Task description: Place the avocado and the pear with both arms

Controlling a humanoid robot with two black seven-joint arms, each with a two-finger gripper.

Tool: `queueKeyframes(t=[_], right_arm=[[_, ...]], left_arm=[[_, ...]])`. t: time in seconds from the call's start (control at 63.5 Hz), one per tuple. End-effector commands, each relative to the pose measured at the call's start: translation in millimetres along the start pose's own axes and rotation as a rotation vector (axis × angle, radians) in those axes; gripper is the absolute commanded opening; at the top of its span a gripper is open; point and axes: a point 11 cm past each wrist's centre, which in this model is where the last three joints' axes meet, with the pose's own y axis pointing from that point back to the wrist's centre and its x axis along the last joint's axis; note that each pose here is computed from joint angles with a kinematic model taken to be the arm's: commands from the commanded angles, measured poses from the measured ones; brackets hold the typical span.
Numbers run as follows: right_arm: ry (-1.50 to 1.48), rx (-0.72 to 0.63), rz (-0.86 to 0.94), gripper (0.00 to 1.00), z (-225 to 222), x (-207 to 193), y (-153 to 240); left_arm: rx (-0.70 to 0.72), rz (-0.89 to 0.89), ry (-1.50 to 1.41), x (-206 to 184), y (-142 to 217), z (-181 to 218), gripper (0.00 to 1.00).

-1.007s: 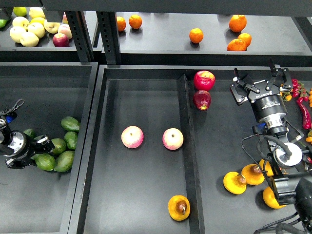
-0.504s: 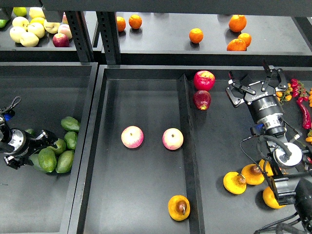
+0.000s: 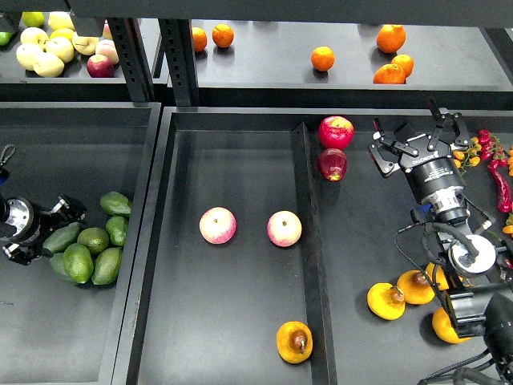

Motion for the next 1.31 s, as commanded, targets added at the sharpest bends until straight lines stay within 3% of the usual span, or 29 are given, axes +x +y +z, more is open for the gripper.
queueKeyframes(t=[0.0, 0.283, 0.567, 0.929, 1.039, 1.291], right_arm=[[0.004, -0.029, -0.001, 1.00, 4.0, -0.4, 0.1], [0.017, -0.082, -0.020, 1.00, 12.0, -6.2, -2.2], [0.041, -0.172, -0.039, 1.00, 32.5, -14.6, -4.5], [0.054, -0.214, -0.058, 1.00, 41.6, -18.8, -6.4], [0.052, -0.210, -0.056, 1.00, 40.9, -17.7, -5.4], [0.051, -0.212, -0.053, 1.00, 40.8, -16.7, -4.7]], left_arm=[[-0.048, 0.005, 0.041, 5.8, 5.7, 9.8, 0.99], [-0.232, -0.076, 0.276, 4.0, 11.0, 22.2, 0.98], [-0.566, -0.348, 0.601, -57.3, 0.1, 69.1, 0.98], [-1.038, -0.751, 0.981, -136.5, 37.6, 147.5, 0.99], [-1.100, -0.690, 1.075, -108.4, 53.4, 142.6, 0.99], [-1.156, -0.731, 1.229, -98.9, 70.3, 146.2, 0.99]])
